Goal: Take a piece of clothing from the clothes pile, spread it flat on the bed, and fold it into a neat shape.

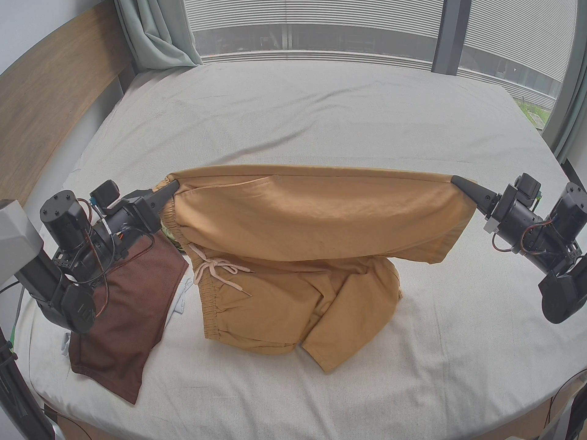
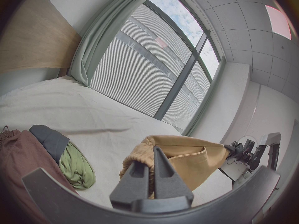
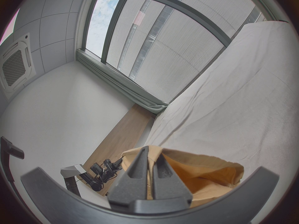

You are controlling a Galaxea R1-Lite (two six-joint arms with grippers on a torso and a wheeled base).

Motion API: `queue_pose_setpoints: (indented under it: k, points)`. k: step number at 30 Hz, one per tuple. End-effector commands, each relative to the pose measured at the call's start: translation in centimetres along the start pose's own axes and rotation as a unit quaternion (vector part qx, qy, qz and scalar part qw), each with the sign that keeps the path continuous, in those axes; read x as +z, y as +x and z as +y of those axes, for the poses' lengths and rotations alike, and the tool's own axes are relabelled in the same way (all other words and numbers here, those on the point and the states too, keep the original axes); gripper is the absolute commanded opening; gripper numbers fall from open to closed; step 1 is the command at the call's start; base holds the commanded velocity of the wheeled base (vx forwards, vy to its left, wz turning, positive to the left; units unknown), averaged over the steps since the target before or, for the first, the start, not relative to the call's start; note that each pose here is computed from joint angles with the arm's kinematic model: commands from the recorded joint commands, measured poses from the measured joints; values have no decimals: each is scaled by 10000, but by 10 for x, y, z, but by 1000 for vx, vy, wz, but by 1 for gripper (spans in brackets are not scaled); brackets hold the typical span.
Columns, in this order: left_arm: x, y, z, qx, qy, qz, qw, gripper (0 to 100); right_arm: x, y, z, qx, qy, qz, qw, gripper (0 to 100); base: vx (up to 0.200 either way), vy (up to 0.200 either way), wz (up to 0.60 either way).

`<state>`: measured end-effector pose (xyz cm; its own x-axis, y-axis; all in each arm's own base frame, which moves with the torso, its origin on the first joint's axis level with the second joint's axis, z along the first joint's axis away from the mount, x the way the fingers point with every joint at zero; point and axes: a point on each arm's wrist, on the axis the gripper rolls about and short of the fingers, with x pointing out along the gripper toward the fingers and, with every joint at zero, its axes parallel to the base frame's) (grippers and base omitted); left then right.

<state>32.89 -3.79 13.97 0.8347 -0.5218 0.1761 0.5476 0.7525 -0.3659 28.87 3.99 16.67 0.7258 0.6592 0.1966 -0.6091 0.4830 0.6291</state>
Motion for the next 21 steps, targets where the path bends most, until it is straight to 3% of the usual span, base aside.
queue_pose_setpoints:
  k: [1, 11, 21]
  points:
    - [-5, 11, 9, 158, -56, -94, 9998, 0, -1, 12, -23, -144, 68, 6, 9999, 0, 0, 0, 0]
    - [-22, 26, 27, 290, -108, -22, 9995, 0, -4, 34, -57, -215, 82, 9, 9997, 0, 0, 0, 0]
    - [-29, 48, 39, 532, -65, -326, 9980, 0, -4, 52, -75, -144, 13, -44, 9999, 0, 0, 0, 0]
